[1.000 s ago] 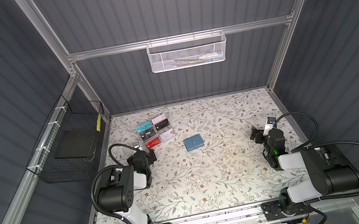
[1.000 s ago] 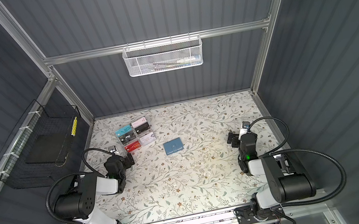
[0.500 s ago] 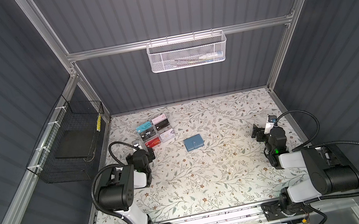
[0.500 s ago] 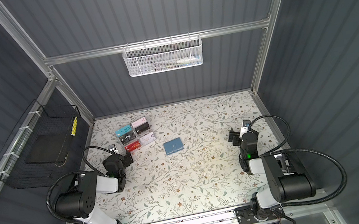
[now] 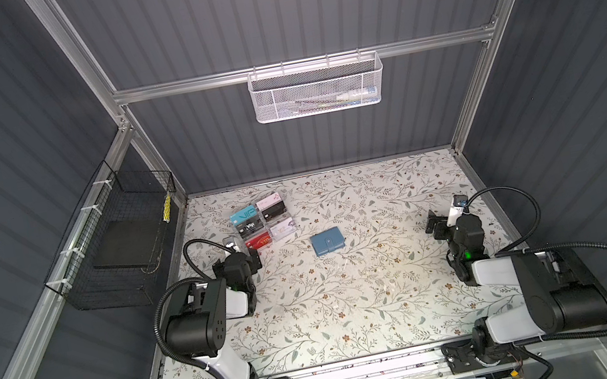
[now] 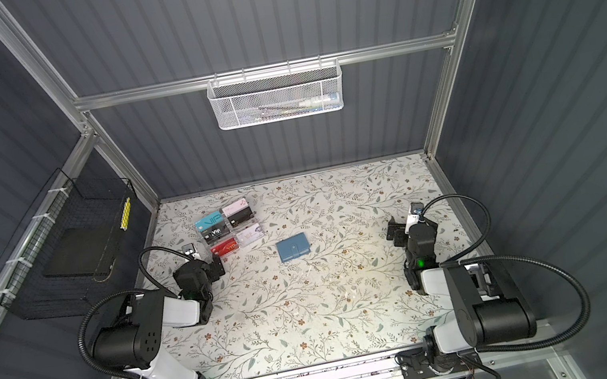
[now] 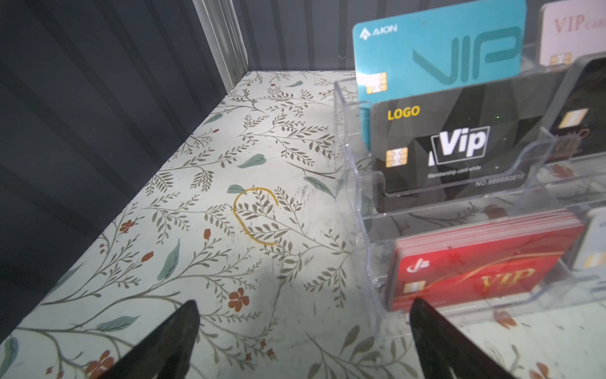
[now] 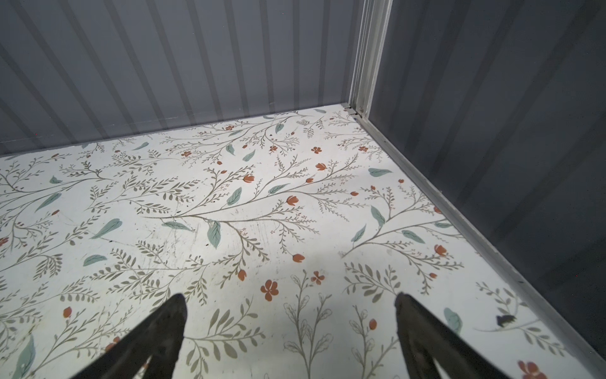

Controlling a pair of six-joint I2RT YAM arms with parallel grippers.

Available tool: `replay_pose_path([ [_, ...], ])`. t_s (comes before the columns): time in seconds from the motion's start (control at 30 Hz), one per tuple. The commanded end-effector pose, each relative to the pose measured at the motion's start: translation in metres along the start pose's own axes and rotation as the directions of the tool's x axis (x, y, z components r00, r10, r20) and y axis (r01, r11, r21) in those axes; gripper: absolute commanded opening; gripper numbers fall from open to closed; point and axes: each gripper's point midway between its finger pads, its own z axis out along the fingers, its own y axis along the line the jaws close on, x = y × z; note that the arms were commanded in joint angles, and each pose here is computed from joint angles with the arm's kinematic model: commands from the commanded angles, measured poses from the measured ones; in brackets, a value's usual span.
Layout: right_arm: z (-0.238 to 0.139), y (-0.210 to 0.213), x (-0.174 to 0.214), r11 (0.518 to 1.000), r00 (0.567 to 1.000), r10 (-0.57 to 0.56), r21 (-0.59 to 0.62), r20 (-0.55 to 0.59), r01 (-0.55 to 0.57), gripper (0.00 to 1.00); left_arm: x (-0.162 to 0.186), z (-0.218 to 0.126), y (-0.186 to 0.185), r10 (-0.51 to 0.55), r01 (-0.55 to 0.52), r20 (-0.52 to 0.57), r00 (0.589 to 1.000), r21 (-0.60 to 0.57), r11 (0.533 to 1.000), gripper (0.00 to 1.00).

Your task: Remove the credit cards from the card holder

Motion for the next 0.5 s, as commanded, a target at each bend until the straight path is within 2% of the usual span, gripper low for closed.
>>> replay_pose_path([
  [0.0, -0.002, -0.007, -0.021, 0.997, 1.0, -0.003, 0.074, 0.012, 0.002, 0.99, -0.016, -0.006, 0.003, 0.0, 0.001, 0.046, 0.999, -0.02, 1.0, 1.0],
  [0.13, -0.013, -0.02, -0.03, 0.986, 0.997, 0.058, 0.159, -0.051, -0.049, 0.99, -0.034, -0.016, 0.014, -0.003, 0.007, 0.048, 0.999, -0.094, 0.996, 1.0],
  [0.23, -0.029, -0.033, -0.047, 0.963, 0.988, 0.156, 0.224, -0.021, -0.147, 0.99, -0.049, -0.024, 0.022, -0.026, 0.03, 0.026, 0.999, -0.153, 0.988, 1.0],
  [0.3, -0.04, -0.036, -0.06, 0.942, 0.968, 0.249, 0.223, 0.028, -0.249, 0.99, -0.057, -0.027, 0.019, -0.071, 0.074, 0.024, 0.997, -0.13, 0.989, 1.0],
  [0.37, -0.048, -0.031, -0.069, 0.923, 0.938, 0.34, 0.166, 0.061, -0.346, 0.99, -0.063, -0.032, 0.011, -0.131, 0.132, 0.008, 0.991, -0.091, 0.987, 1.0],
  [0.4, -0.05, -0.021, -0.073, 0.924, 0.929, 0.364, 0.098, 0.064, -0.369, 0.99, -0.066, -0.035, 0.006, -0.148, 0.147, -0.003, 0.989, -0.063, 0.987, 1.0],
  [0.47, -0.053, -0.001, -0.079, 0.934, 0.933, 0.357, -0.026, 0.05, -0.356, 0.99, -0.071, -0.043, -0.001, -0.197, 0.196, -0.028, 0.98, -0.034, 0.98, 1.0],
])
